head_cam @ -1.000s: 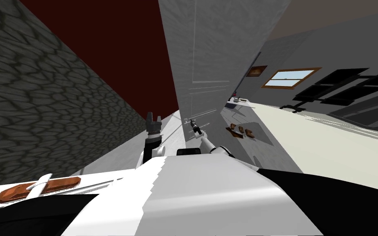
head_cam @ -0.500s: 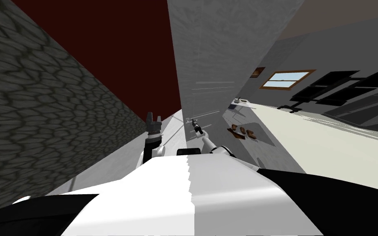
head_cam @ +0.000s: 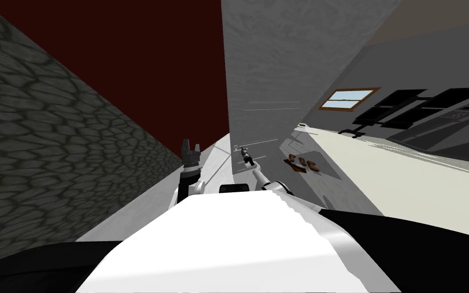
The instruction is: Push the door open
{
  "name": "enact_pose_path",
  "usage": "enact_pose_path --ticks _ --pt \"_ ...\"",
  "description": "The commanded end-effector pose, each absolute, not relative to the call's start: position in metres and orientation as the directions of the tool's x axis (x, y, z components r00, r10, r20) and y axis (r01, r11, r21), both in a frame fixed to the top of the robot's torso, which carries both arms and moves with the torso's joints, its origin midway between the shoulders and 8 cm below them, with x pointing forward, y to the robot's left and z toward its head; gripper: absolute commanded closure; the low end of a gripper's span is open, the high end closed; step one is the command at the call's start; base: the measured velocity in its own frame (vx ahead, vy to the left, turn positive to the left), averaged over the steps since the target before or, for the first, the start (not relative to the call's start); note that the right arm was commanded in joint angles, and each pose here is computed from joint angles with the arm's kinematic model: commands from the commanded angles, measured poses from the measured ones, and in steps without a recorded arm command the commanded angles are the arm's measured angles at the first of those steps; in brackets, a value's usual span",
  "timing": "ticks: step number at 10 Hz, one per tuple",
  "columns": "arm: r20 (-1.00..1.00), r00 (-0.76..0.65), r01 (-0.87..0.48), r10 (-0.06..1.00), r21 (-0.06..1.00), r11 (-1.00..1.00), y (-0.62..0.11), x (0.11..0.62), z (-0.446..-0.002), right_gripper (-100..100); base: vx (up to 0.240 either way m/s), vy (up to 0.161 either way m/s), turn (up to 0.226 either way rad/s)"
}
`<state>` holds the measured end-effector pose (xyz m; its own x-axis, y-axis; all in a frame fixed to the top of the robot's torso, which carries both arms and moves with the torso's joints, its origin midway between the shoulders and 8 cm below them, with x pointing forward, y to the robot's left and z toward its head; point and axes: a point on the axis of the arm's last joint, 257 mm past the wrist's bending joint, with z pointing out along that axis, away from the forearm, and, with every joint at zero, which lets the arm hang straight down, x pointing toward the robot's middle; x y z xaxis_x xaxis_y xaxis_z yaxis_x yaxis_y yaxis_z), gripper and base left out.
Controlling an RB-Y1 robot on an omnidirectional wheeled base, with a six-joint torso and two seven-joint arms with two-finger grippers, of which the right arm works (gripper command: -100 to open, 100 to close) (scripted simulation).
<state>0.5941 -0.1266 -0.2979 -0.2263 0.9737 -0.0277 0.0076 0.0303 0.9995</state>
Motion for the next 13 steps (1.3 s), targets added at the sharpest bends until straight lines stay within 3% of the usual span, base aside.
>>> enact_pose_path --ticks 1,13 --pt "-0.035 -0.19 -0.005 0.981 0.999 0.035 -0.149 0.598 -0.293 100 0.184 0.168 -0.067" --pt "-0.002 -0.055 0.0 0.998 1.0 0.002 -0.208 0.605 -0.292 100 0.145 0.165 -0.087"
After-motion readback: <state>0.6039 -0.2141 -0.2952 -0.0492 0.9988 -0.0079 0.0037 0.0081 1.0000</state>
